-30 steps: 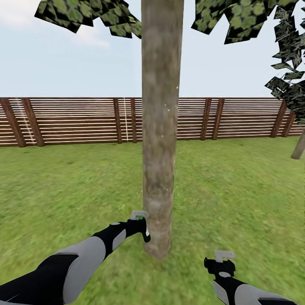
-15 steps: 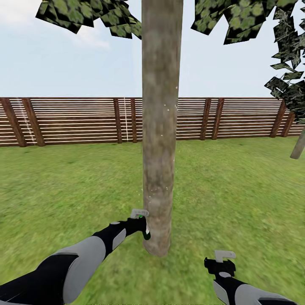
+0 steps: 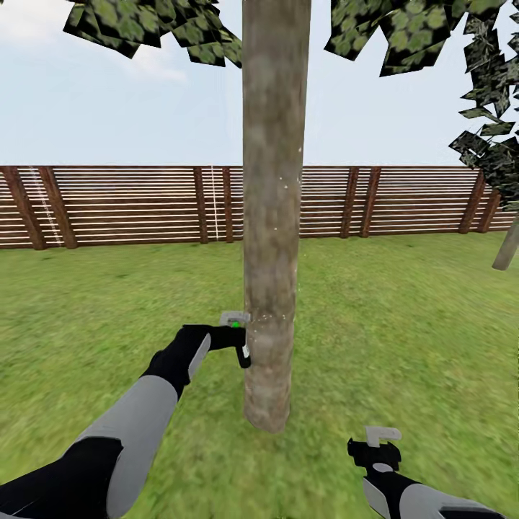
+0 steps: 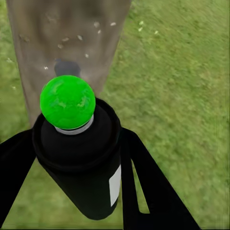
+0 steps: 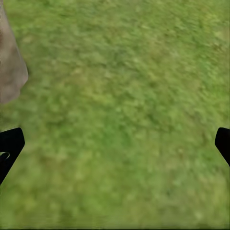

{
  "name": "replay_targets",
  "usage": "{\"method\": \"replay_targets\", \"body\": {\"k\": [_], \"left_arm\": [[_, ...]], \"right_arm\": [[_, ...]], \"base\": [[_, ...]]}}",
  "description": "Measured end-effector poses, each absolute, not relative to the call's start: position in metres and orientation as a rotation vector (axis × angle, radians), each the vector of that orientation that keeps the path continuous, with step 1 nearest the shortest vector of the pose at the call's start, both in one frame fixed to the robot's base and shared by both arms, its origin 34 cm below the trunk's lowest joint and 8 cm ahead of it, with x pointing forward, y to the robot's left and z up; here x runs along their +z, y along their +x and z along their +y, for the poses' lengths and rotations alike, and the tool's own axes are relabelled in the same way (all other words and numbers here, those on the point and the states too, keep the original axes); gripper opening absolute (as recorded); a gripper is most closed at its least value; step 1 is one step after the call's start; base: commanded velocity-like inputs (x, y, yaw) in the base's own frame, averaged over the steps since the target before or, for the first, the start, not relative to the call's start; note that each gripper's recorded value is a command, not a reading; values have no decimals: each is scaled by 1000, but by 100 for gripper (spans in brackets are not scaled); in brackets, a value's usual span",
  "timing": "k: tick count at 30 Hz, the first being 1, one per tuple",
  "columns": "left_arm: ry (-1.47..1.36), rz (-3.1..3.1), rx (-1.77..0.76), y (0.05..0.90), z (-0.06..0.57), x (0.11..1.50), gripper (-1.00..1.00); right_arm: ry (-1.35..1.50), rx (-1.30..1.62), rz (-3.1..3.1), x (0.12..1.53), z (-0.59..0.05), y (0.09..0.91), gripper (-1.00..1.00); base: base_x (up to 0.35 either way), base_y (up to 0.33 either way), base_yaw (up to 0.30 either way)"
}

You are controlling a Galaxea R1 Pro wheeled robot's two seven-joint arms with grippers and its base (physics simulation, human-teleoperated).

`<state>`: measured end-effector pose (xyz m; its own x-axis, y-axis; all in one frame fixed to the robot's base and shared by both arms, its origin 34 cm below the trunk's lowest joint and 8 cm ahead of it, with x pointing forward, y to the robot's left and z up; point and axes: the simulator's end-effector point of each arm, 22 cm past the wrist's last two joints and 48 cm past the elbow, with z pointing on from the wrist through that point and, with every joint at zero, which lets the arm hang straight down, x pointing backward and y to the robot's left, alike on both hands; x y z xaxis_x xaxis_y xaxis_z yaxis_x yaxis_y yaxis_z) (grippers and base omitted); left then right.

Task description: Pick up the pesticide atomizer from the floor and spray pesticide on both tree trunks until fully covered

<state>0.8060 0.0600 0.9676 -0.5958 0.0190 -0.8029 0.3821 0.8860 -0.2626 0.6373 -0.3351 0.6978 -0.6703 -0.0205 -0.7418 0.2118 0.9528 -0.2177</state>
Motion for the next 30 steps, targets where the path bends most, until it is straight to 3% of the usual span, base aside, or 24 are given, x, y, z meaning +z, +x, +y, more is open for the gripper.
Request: {"method": "replay_targets", "body": {"k": [9,13,22,30], "left_arm": [[467,2078,-463,803,30,1025,-100],[476,2047,-628,773,4,1109,-100],[503,1933,-783,795,-22,1254,-100],[538,1823,-724,804,-20,1366,-100]], "right_arm": [[134,-364,2280,698,-335,637,100],[133,-363,2279,698,-334,637,100],[133,-363,2280,698,-334,637,100],[133,-363,2280,698,-334,637,100]], "base": [[-31,10,0],[0,0,0],[0,0,0],[0,0,0]]}}
